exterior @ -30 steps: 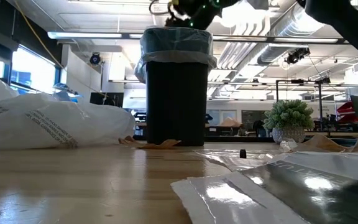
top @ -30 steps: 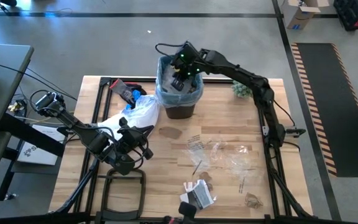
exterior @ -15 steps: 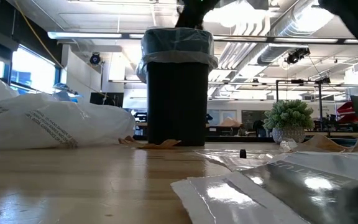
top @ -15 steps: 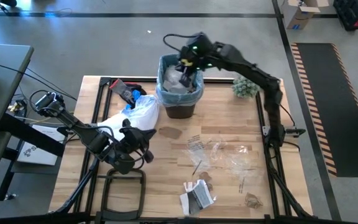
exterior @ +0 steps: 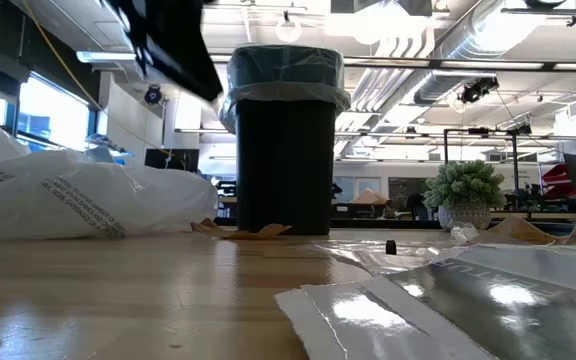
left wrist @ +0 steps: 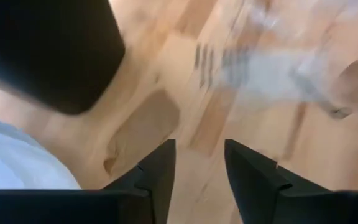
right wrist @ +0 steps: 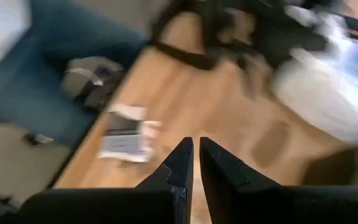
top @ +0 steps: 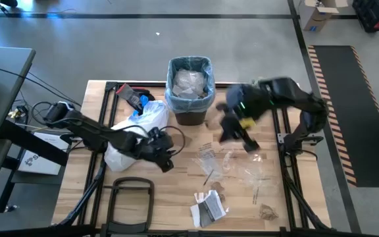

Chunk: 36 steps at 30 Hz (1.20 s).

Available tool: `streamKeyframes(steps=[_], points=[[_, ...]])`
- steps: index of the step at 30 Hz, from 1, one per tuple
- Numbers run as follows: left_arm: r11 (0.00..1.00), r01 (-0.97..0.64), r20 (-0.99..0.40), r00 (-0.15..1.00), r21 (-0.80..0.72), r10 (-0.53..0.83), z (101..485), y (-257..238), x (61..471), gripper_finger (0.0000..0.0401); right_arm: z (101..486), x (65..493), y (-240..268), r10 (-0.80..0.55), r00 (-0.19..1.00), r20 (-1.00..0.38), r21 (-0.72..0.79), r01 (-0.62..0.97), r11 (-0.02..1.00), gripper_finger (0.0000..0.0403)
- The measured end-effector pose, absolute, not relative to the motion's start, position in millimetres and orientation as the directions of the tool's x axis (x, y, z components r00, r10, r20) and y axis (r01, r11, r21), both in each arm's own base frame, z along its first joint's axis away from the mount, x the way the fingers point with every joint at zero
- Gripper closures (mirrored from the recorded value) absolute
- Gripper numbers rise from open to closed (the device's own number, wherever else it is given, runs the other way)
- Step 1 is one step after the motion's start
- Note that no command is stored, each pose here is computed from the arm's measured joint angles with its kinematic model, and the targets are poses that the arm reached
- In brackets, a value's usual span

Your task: Place trash/remove bag and relplace

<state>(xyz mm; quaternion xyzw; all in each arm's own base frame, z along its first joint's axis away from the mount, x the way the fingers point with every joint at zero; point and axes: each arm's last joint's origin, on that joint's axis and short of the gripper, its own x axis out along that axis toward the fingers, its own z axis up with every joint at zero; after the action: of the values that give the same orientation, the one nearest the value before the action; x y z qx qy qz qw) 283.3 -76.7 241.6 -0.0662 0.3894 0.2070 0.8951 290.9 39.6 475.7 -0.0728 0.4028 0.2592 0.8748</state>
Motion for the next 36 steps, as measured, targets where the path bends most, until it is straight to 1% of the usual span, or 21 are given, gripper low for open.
streamKeyframes(steps=[3,6,9,11,13,15,20,22,23,26,28,29,33,34,36], points=[[0.894,-0.447,-0.772,0.556,0.034,0.307,222,-59,294,0.0254,482,276,75,0.392,0.542,-0.743,0.057,-0.533,0.844,0.0389],[0.877,-0.481,-0.789,0.54,-0.002,0.294,200,-42,305,0.0239,484,263,105,0.285,0.59,-0.755,-0.039,-0.475,0.879,0.0389],[0.858,-0.511,-0.796,0.537,-0.043,0.28,181,-30,318,0.0234,484,250,128,0.162,0.633,-0.757,-0.128,-0.387,0.913,0.0389],[0.832,-0.552,-0.807,0.513,-0.048,0.294,168,-23,324,0.0233,483,242,141,0.093,0.656,-0.749,-0.175,-0.331,0.927,0.0389],[0.781,-0.623,-0.823,0.467,-0.048,0.323,153,-17,327,0.0233,483,233,152,0.037,0.681,-0.732,-0.215,-0.283,0.935,0.0389],[0.753,-0.657,-0.844,0.42,-0.03,0.334,138,-11,329,0.0233,484,225,161,-0.007,0.705,-0.709,-0.25,-0.242,0.938,0.0389],[0.733,-0.681,-0.88,0.35,-0.004,0.32,108,-4,335,0.0235,484,208,178,-0.073,0.747,-0.661,-0.311,-0.184,0.932,0.0389],[0.733,-0.68,-0.883,0.343,0.002,0.321,101,-3,338,0.0248,485,203,182,-0.085,0.761,-0.644,-0.321,-0.168,0.932,0.0389],[0.736,-0.677,-0.887,0.339,0.003,0.315,99,-4,338,0.026,485,201,184,-0.087,0.766,-0.637,-0.323,-0.163,0.932,0.0389],[0.752,-0.659,-0.893,0.346,-0.015,0.286,99,-6,338,0.0321,485,197,189,-0.09,0.777,-0.623,-0.328,-0.155,0.932,0.0389],[0.776,-0.629,-0.901,0.361,-0.045,0.241,105,-12,337,0.0372,485,194,192,-0.081,0.779,-0.622,-0.324,-0.161,0.932,0.0389],[0.789,-0.61,-0.906,0.368,-0.066,0.208,111,-16,335,0.0386,485,193,193,-0.077,0.78,-0.621,-0.324,-0.166,0.931,0.0389],[0.825,-0.551,-0.898,0.416,-0.124,0.142,141,-33,331,0.0389,479,189,199,-0.067,0.768,-0.637,-0.331,-0.193,0.924,0.0389],[0.833,-0.534,-0.881,0.453,-0.145,0.137,153,-38,331,0.0393,474,190,201,-0.082,0.76,-0.644,-0.341,-0.19,0.921,0.0389],[0.843,-0.492,-0.815,0.567,-0.218,0.12,185,-48,334,0.0399,458,191,204,-0.128,0.736,-0.665,-0.372,-0.179,0.911,0.0389]])
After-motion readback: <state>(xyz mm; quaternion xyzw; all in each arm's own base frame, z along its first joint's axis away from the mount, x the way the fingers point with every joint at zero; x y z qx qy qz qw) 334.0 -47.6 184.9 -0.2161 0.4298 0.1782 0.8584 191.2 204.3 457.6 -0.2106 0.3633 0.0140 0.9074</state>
